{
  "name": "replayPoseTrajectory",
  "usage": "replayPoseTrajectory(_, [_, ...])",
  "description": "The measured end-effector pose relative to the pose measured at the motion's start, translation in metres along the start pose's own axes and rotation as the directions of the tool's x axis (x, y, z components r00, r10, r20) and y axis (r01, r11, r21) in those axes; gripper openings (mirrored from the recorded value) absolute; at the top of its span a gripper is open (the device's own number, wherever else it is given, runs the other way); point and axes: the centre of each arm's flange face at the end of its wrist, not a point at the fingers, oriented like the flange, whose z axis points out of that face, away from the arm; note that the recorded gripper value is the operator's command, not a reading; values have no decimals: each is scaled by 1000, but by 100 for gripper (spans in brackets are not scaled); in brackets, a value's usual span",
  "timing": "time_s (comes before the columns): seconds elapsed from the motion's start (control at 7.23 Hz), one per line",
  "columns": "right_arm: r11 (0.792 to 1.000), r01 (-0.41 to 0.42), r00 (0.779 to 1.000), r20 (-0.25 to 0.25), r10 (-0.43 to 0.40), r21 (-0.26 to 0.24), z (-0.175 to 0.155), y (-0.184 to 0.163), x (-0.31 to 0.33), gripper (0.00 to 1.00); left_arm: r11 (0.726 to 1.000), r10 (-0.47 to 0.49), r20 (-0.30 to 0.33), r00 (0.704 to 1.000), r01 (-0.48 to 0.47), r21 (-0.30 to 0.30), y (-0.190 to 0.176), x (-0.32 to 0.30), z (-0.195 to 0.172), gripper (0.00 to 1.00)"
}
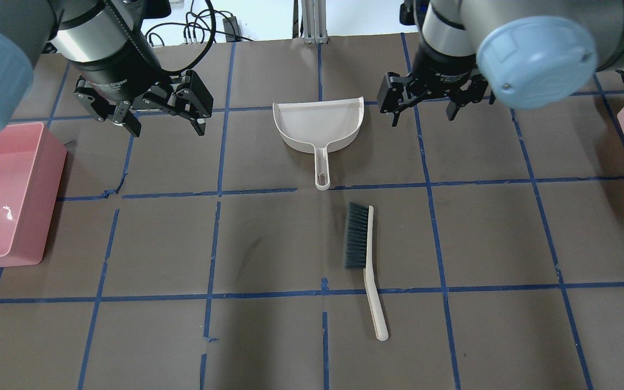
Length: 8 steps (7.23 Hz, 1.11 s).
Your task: Sweep and dump trash in nearest bin
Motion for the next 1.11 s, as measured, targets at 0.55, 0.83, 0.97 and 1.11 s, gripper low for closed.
replayPoseTrajectory(0.55, [999,35,999,-24,-36,-30,-54,19,37,100,1000,1,2,1000,-1,-1,0,1,0,100])
replayPoseTrajectory(0.83, [997,16,1000,-20,-17,-73,-50,17,36,100,1000,2,3,1000,-2,-1,0,1,0,100])
replayPoseTrajectory(0.97, [996,9,1000,-19,-10,-83,-46,18,36,100,1000,1,1,1000,-1,-1,0,1,0,100])
replayPoseTrajectory(1.11, [996,6,1000,-19,-8,-86,-44,18,35,100,1000,1,-2,1000,-1,-9,1,1,1,100])
